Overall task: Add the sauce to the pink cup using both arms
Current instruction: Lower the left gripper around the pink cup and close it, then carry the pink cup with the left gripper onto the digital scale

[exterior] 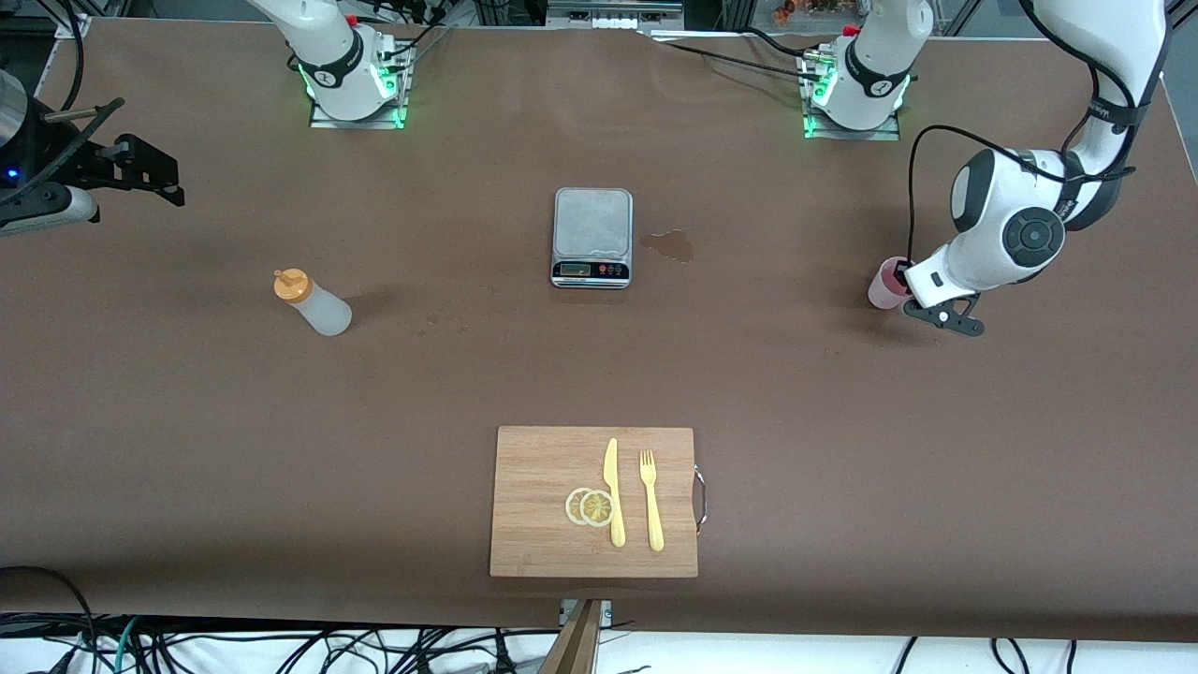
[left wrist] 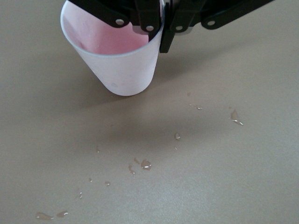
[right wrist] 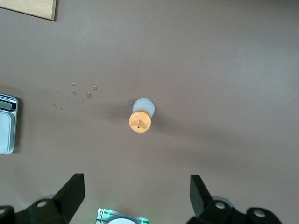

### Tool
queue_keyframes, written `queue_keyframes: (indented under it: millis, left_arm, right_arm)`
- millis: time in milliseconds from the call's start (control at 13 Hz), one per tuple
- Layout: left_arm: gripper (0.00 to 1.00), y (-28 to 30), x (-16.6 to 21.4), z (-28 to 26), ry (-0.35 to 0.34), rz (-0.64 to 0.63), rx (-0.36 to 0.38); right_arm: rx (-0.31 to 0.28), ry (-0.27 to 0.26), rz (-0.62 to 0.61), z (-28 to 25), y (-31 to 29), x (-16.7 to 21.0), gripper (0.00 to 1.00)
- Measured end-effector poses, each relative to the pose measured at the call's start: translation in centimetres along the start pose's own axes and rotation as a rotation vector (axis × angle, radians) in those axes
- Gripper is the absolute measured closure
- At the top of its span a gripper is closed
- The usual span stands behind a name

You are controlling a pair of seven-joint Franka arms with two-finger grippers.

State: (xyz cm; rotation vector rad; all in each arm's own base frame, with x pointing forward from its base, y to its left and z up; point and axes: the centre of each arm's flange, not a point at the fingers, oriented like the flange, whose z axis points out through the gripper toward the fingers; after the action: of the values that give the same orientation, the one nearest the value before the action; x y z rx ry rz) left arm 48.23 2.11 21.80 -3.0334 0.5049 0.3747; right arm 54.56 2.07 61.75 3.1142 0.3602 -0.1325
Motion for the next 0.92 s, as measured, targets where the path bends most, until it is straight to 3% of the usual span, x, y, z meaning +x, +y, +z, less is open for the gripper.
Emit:
queue_keyframes:
  millis: [307, 460, 614, 920]
  left_arm:
    - [0.95, 3.1, 0.8, -3.0, -0.042, 0.031, -0.028]
    - [0.95, 7.3, 2.0, -6.9, -0.062, 0.026, -0.088]
    - [0.95, 13.4, 3.2, -10.3, -0.062, -0.007, -0.130]
    - [0.95, 30.6, 3.4, -13.0, -0.041, -0.150, -0.109]
  right_arm:
    - [0.000, 0.000, 0.000, 0.0, 0.0, 0.0, 0.00]
    - [0.000, 0.000, 0.000, 0.0, 0.0, 0.0, 0.00]
    - [0.000, -0.001, 0.000, 0.0, 0.0, 0.0, 0.00]
    - [0.000, 0.000, 0.000, 0.0, 0.0, 0.0, 0.00]
